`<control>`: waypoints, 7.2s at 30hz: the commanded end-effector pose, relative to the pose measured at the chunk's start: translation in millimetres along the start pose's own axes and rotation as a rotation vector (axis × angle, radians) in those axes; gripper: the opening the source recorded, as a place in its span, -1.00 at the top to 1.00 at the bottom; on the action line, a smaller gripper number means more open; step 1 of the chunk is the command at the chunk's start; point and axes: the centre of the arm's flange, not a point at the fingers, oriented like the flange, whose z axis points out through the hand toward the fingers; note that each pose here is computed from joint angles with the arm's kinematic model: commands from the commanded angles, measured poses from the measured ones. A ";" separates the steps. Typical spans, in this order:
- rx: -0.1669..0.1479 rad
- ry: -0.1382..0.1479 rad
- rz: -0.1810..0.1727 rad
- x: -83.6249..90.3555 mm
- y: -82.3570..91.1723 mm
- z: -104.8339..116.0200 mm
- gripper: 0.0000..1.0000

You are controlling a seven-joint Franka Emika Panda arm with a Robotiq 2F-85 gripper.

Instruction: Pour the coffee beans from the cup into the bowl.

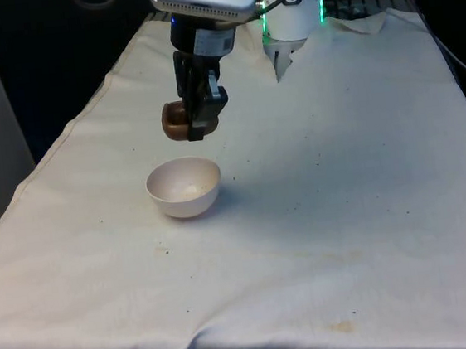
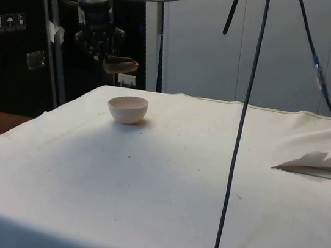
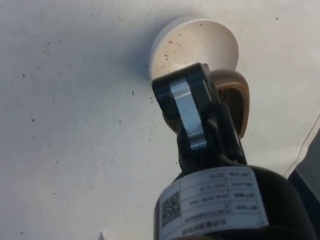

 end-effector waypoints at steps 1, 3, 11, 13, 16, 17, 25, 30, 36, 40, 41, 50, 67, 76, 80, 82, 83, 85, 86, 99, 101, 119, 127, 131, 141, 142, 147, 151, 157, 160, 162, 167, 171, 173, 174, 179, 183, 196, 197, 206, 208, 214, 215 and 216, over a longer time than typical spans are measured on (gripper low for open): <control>0.020 -0.006 -0.012 -0.2 0.6 -1.8 0.99; 0.022 -0.012 -0.027 -0.4 0.7 -1.7 0.99; 0.047 -0.010 -0.061 2.1 -0.9 -7.2 0.99; 0.050 -0.009 -0.068 2.8 -0.7 -7.9 0.99; 0.054 -0.013 -0.083 2.3 -1.0 -9.1 0.99; 0.038 -0.009 -0.084 2.6 -0.9 -8.1 0.99; 0.068 -0.039 -0.135 1.4 -0.6 -9.5 0.99; 0.080 -0.055 -0.150 1.1 -0.6 -9.7 0.99; 0.081 -0.073 -0.169 0.9 -1.1 -7.5 0.99; 0.115 -0.104 -0.194 -0.5 -0.8 -8.2 0.99; 0.117 -0.109 -0.196 -0.3 -0.4 -7.6 0.99; 0.148 -0.140 -0.229 -0.9 0.0 -7.4 0.99; 0.209 -0.183 -0.280 1.9 3.9 -6.0 0.99; 0.244 -0.208 -0.293 6.2 9.7 -2.7 0.99; 0.264 -0.222 -0.290 7.4 15.2 2.7 0.99; 0.275 -0.229 -0.289 8.1 18.4 5.1 0.99; 0.281 -0.232 -0.287 8.2 19.8 5.9 0.99; 0.299 -0.239 -0.285 10.3 24.8 9.6 0.99; 0.305 -0.241 -0.284 10.5 25.8 10.7 0.99; 0.388 -0.250 -0.281 20.7 33.7 17.9 0.99; 0.405 -0.255 -0.282 23.8 38.0 19.7 0.99; 0.503 -0.288 -0.288 41.0 64.0 34.8 0.99; 0.555 -0.299 -0.288 48.8 76.2 42.1 0.99; 0.557 -0.305 -0.293 50.1 78.9 46.5 0.99; 0.624 -0.307 -0.294 58.4 95.0 57.5 0.99; 0.644 -0.307 -0.291 59.6 98.1 56.9 0.99; 0.687 -0.311 -0.290 61.9 106.9 64.1 0.99; 0.727 -0.318 -0.287 60.6 111.3 67.4 0.99; 0.768 -0.324 -0.282 61.0 115.0 69.8 0.99; 0.804 -0.325 -0.280 61.9 119.1 71.3 0.99; 0.813 -0.327 -0.278 61.9 120.4 72.4 0.99; 0.857 -0.343 -0.278 58.7 129.5 79.8 0.99; 0.879 -0.352 -0.277 55.7 134.3 83.8 0.99; 0.892 -0.357 -0.275 54.5 137.2 85.6 0.99; 0.908 -0.363 -0.274 53.5 140.5 88.2 0.99; 0.935 -0.374 -0.270 51.2 143.5 93.9 0.99; 0.971 -0.375 -0.269 50.6 143.4 98.7 0.99; 1.069 -0.377 -0.258 58.5 154.3 105.6 0.99; 1.084 -0.379 -0.257 61.1 157.2 106.1 0.99; 1.131 -0.380 -0.260 66.5 164.7 108.5 0.99; 1.164 -0.382 -0.255 71.1 167.2 109.2 0.99; 1.217 -0.378 -0.254 76.5 172.3 110.6 0.99; 1.226 -0.378 -0.254 76.8 172.8 111.0 0.99; 1.226 -0.378 -0.254 76.8 172.8 111.0 0.99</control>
